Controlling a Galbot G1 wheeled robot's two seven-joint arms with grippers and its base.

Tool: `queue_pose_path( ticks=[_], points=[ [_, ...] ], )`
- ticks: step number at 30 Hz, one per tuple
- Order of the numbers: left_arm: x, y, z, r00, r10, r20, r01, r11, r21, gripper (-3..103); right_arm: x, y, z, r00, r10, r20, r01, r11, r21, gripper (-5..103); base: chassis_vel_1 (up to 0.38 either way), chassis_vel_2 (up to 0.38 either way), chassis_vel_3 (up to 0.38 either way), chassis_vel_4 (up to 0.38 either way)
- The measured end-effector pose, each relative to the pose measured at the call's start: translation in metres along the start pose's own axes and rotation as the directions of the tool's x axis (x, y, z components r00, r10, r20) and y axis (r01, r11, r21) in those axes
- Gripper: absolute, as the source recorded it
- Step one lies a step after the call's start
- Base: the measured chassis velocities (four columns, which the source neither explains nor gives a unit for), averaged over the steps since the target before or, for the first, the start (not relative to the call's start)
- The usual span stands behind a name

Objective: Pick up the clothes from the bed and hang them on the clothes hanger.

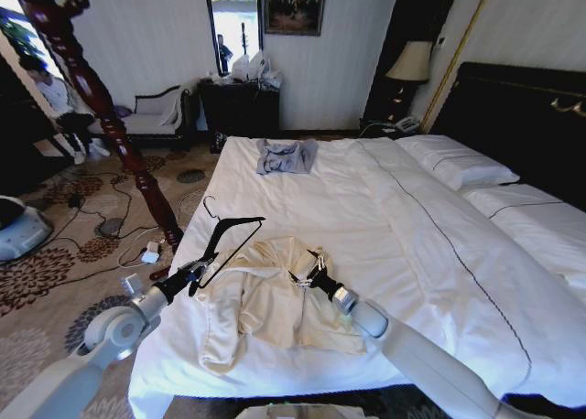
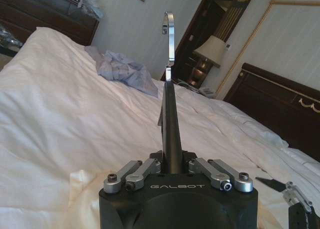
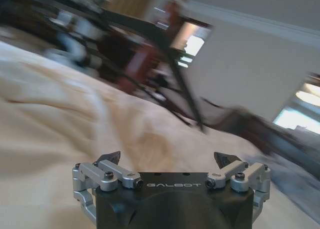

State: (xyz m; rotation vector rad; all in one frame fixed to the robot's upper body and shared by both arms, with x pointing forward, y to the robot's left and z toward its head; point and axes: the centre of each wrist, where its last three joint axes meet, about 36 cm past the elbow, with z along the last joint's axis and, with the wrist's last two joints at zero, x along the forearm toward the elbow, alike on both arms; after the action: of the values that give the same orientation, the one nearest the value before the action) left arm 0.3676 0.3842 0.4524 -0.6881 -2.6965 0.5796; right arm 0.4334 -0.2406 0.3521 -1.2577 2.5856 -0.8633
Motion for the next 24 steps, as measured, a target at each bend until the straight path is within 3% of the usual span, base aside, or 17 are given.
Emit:
queue_pose_path(
  ticks=[2,4,5,7,14,17,21,22,24],
  points=[
    [0.000,0.000,0.001,1.000,0.000,-0.006,-0.001,1.000,-0.004,18,-0.003,-0.006,0.000,0.998,-0.066,0.012,0.065,0.998,0.014,100,0.000,0.000,0.000,0.000],
    [-0.001,-0.001,0.004,1.000,0.002,-0.017,-0.002,1.000,-0.017,18,-0.008,-0.023,0.003,0.971,-0.240,0.020,0.239,0.970,0.044,100,0.000,0.000,0.000,0.000],
    [-0.001,-0.001,0.004,1.000,0.002,-0.017,-0.002,1.000,-0.017,18,-0.008,-0.023,0.003,0.971,-0.240,0.020,0.239,0.970,0.044,100,0.000,0.000,0.000,0.000],
    [-0.002,-0.002,0.003,1.000,0.000,-0.015,0.000,1.000,-0.019,18,-0.011,-0.033,0.005,0.938,-0.346,0.003,0.346,0.938,0.033,100,0.000,0.000,0.000,0.000],
    [-0.002,-0.007,0.002,1.000,0.008,-0.011,-0.008,1.000,-0.018,18,-0.015,-0.045,0.011,0.953,-0.296,-0.059,0.297,0.955,0.016,101,0.000,0.000,0.000,0.000],
    [-0.002,-0.008,0.003,1.000,0.010,-0.009,-0.010,1.000,-0.018,18,-0.010,-0.050,0.019,0.965,-0.243,-0.101,0.245,0.970,0.002,92,0.000,0.000,0.000,0.000],
    [-0.004,-0.013,0.004,1.000,0.023,-0.012,-0.023,1.000,-0.016,18,0.001,-0.060,0.029,0.959,-0.242,-0.146,0.246,0.969,0.014,82,0.000,0.000,0.000,0.000],
    [-0.005,-0.015,0.005,0.999,0.029,-0.013,-0.029,0.999,-0.015,18,0.005,-0.066,0.033,0.953,-0.258,-0.161,0.266,0.964,0.024,70,0.000,0.000,0.000,0.000],
    [-0.006,-0.016,0.005,0.999,0.031,-0.014,-0.031,0.999,-0.015,18,0.007,-0.068,0.034,0.948,-0.271,-0.165,0.279,0.960,0.026,70,0.000,0.000,0.000,0.000]
  ],
)
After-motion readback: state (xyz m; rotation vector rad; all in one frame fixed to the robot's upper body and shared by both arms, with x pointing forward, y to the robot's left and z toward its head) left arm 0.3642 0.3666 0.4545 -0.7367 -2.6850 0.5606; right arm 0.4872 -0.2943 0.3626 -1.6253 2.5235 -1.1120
